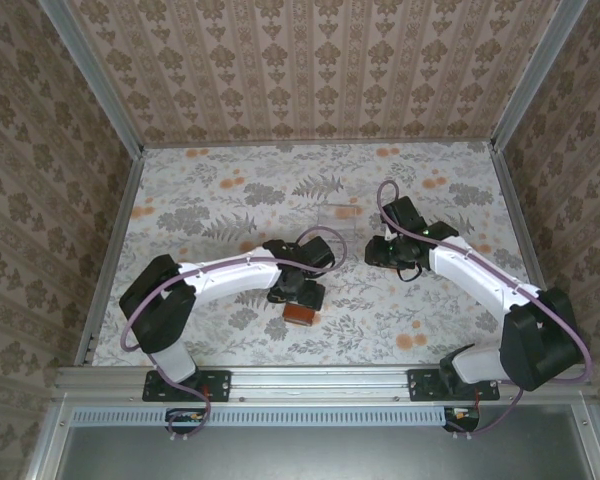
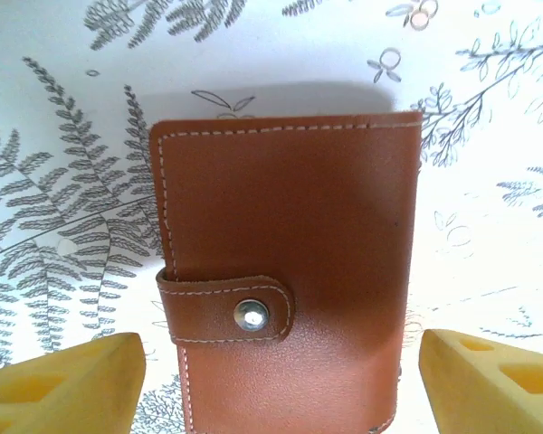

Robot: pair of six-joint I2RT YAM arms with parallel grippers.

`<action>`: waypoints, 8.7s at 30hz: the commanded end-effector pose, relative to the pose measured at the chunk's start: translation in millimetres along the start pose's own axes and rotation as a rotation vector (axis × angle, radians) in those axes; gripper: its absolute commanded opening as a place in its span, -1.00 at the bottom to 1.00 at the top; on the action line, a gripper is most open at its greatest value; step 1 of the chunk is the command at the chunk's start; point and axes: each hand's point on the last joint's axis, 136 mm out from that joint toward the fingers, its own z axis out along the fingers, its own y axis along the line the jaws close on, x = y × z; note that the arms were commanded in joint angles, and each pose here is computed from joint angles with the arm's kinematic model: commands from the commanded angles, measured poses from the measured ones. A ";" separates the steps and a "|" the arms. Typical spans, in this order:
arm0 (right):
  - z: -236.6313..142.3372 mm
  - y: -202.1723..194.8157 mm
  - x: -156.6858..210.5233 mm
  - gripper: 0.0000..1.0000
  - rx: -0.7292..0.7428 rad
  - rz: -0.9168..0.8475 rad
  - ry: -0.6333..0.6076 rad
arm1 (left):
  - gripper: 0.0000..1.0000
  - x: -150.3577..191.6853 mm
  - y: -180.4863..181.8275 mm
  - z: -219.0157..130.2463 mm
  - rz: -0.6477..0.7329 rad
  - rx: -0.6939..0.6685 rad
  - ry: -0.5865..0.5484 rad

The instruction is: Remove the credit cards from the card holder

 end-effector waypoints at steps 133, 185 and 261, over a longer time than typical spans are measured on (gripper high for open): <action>89.8 125.2 130.0 0.94 0.270 -0.296 0.374 | -0.88 48.2 68.6 34.4 -0.374 0.614 -0.069; 37.2 112.7 103.1 0.25 0.212 -0.256 0.283 | -0.91 41.7 75.9 30.7 -0.393 0.581 -0.088; 47.1 54.6 80.9 -0.50 0.000 -0.148 0.204 | 0.10 -26.4 0.5 17.0 -0.146 0.407 -0.057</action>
